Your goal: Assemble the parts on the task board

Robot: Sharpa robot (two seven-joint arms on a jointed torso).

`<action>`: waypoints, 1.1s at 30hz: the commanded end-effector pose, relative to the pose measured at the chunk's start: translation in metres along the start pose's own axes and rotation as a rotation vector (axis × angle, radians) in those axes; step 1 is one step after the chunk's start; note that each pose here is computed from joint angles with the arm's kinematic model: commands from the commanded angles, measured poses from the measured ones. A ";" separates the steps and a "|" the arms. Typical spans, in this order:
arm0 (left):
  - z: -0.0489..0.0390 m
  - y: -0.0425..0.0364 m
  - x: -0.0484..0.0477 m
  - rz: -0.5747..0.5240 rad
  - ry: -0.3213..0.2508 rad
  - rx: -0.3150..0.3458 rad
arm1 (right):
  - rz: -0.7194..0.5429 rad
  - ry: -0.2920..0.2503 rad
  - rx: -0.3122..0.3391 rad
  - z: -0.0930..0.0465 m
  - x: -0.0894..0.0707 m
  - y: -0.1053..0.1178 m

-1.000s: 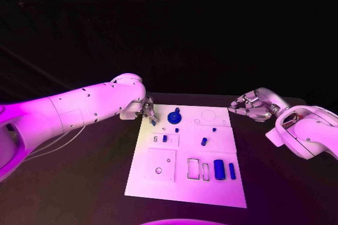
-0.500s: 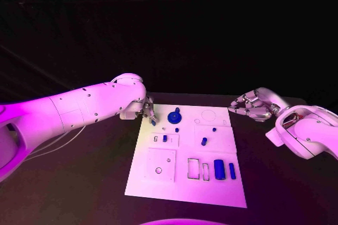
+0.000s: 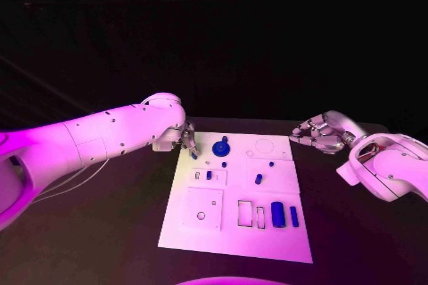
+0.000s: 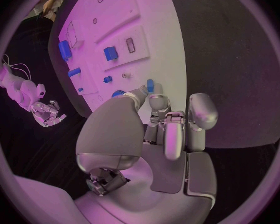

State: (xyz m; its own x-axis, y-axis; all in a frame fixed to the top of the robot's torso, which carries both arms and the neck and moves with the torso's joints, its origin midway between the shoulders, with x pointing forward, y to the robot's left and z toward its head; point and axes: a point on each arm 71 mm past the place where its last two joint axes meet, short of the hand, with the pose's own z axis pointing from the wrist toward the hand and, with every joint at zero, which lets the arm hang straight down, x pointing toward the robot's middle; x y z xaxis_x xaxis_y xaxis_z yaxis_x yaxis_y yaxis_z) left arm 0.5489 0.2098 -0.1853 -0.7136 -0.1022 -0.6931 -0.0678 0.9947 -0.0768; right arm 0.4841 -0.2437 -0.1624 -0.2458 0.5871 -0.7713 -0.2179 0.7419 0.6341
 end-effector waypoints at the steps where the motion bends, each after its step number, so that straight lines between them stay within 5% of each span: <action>1: 0.0000 -0.0020 0.0014 -0.008 0.017 0.009 | -0.008 0.004 -0.013 0.000 0.001 0.001; 19: -0.0034 0.0012 0.0056 -0.182 0.065 0.069 | -0.008 0.000 -0.013 0.000 0.000 0.000; 33: -0.0253 0.0182 0.0144 -0.327 0.017 0.118 | -0.009 -0.007 -0.010 0.000 -0.001 -0.001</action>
State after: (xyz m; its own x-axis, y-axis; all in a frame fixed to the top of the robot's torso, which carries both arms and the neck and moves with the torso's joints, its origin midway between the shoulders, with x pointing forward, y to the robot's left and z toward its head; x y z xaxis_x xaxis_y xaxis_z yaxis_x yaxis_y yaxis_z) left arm 0.5208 0.2297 -0.1799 -0.7088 -0.3468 -0.6142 -0.1858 0.9318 -0.3118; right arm 0.4849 -0.2453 -0.1625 -0.2419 0.5871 -0.7725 -0.2162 0.7435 0.6328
